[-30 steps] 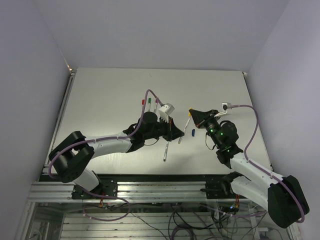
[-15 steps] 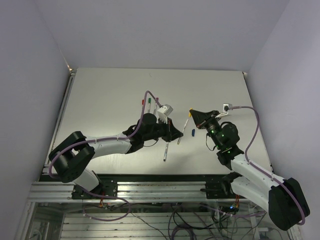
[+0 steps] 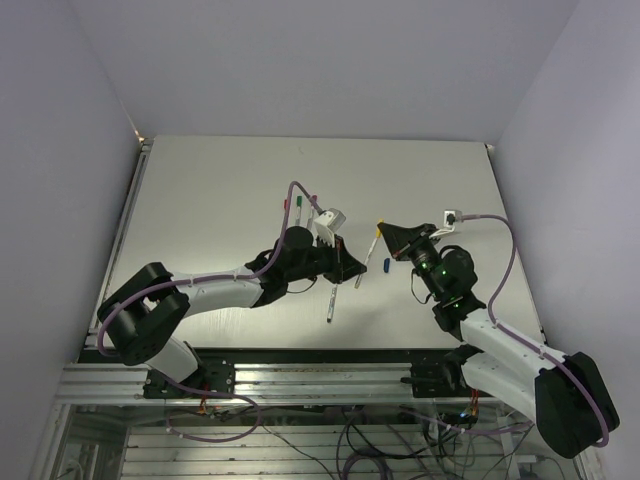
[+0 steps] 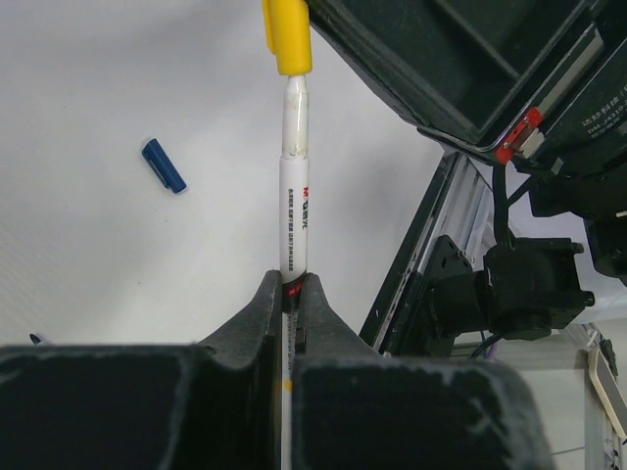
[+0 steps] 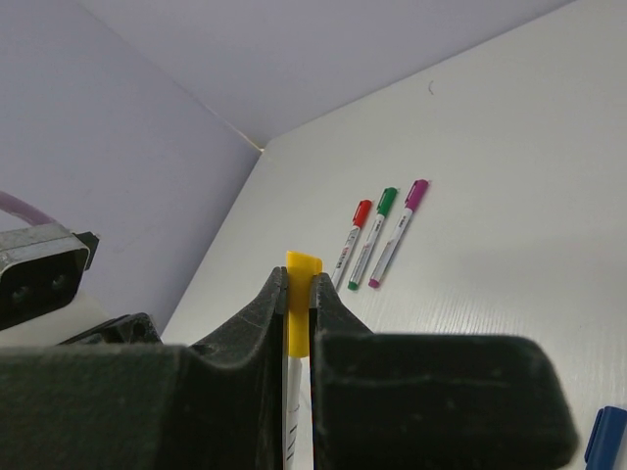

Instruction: Insert the pens into the pen caps

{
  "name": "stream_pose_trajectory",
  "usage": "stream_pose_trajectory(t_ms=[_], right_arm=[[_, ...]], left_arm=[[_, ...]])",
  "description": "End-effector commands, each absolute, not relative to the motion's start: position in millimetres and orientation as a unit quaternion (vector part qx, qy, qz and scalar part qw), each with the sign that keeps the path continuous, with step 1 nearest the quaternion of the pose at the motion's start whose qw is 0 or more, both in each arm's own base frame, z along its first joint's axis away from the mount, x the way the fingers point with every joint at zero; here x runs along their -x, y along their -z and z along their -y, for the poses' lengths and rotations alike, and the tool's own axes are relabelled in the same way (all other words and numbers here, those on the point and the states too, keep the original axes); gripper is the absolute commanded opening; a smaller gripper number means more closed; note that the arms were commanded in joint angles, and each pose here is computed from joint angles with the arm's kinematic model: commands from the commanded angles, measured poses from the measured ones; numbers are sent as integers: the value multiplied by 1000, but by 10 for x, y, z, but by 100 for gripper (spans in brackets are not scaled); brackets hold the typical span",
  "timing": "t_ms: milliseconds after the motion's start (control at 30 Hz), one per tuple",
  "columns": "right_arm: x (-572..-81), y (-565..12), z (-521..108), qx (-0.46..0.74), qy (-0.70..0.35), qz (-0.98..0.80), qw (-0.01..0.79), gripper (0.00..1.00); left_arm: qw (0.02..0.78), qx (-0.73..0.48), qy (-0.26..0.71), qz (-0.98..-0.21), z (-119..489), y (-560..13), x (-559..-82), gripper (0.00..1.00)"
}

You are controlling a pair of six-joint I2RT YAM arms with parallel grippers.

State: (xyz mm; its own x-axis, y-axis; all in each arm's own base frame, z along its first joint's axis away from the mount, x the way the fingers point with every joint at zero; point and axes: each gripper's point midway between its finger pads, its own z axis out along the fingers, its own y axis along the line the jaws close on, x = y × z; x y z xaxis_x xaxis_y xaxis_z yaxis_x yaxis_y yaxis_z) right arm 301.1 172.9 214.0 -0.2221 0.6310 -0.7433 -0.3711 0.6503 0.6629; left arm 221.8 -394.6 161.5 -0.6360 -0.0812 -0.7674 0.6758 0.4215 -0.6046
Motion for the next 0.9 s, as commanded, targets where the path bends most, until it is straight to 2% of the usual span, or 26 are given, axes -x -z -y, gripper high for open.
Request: stream_pose_trajectory(t_ms=[0, 500, 867], right_arm=[[-2996, -2187, -1736, -94, -416, -658, 621, 0], [-2902, -2047, -1889, -86, -449, -669, 586, 0], [-2750, -1827, -2181, -18, -468, -704, 533, 0]], left_arm=[[403, -190, 513, -734, 3963, -1779, -2287, 7], [421, -160, 519, -727, 3954, -1815, -2372, 7], [450, -122, 533, -706, 3897, -1957, -2508, 7]])
